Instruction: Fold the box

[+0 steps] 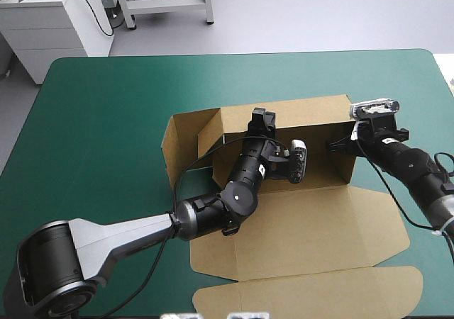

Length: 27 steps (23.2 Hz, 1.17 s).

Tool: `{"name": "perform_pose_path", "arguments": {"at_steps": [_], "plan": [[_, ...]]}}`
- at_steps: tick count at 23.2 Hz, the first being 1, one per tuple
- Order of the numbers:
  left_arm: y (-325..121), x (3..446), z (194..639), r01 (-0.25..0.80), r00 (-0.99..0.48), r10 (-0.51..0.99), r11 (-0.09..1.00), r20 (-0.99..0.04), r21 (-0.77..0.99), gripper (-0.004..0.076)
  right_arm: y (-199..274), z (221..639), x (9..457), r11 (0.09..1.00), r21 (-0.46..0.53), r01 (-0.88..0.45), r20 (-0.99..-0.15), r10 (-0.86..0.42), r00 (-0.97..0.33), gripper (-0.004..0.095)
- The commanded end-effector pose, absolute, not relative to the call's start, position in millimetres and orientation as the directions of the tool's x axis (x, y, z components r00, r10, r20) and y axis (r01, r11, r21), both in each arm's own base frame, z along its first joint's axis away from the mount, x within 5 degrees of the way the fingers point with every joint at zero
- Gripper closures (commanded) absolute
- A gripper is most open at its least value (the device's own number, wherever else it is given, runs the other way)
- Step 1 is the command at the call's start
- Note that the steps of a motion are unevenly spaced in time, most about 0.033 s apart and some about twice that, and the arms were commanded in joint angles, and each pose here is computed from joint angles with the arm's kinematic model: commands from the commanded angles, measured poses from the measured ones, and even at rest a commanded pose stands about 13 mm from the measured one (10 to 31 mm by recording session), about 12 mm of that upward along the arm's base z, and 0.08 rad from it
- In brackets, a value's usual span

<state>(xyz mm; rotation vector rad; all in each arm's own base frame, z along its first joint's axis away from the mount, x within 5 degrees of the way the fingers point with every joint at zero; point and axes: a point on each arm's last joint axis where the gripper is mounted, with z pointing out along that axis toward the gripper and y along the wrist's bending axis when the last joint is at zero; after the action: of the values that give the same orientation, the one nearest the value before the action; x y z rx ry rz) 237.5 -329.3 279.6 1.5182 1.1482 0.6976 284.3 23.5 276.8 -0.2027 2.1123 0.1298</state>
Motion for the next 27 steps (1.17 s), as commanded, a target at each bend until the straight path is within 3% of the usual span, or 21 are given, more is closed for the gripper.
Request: {"name": "perform_pose_path", "arguments": {"at_steps": [1, 6, 12, 14, 16, 19, 27], "plan": [[-328, 230, 310, 0.231, 0.384, 0.909, 0.078, -0.164, 0.970, 0.0373, 36, 269, 282, 0.958, 0.051, -0.281, -0.813, -0.124, -0.569, 0.0908], [-334, 218, 311, 0.210, 0.385, 0.910, 0.077, -0.155, 0.975, 0.0374, 35, 270, 301, 0.965, 0.044, -0.257, -0.822, -0.111, -0.559, 0.0908], [-341, 192, 320, 0.169, 0.375, 0.911, 0.114, -0.171, 0.979, 0.0395, 39, 290, 341, 0.964, 0.121, -0.236, -0.828, -0.034, -0.560, 0.0907], [-341, 182, 330, 0.174, 0.387, 0.895, 0.165, -0.222, 0.971, 0.0496, 39, 297, 346, 0.965, 0.112, -0.236, -0.824, -0.043, -0.565, 0.0907], [-333, 177, 345, 0.170, 0.391, 0.880, 0.220, -0.271, 0.961, 0.0722, 39, 302, 346, 0.963, 0.101, -0.250, -0.816, -0.064, -0.574, 0.0908], [-300, 172, 390, 0.147, 0.367, 0.825, 0.405, -0.430, 0.902, 0.0723, 42, 308, 345, 0.955, 0.132, -0.264, -0.794, -0.058, -0.605, 0.0907], [-201, 189, 454, 0.149, 0.173, 0.670, 0.707, -0.722, 0.692, 0.0723, 47, 337, 345, 0.942, 0.194, -0.274, -0.761, -0.032, -0.647, 0.0907]]}}
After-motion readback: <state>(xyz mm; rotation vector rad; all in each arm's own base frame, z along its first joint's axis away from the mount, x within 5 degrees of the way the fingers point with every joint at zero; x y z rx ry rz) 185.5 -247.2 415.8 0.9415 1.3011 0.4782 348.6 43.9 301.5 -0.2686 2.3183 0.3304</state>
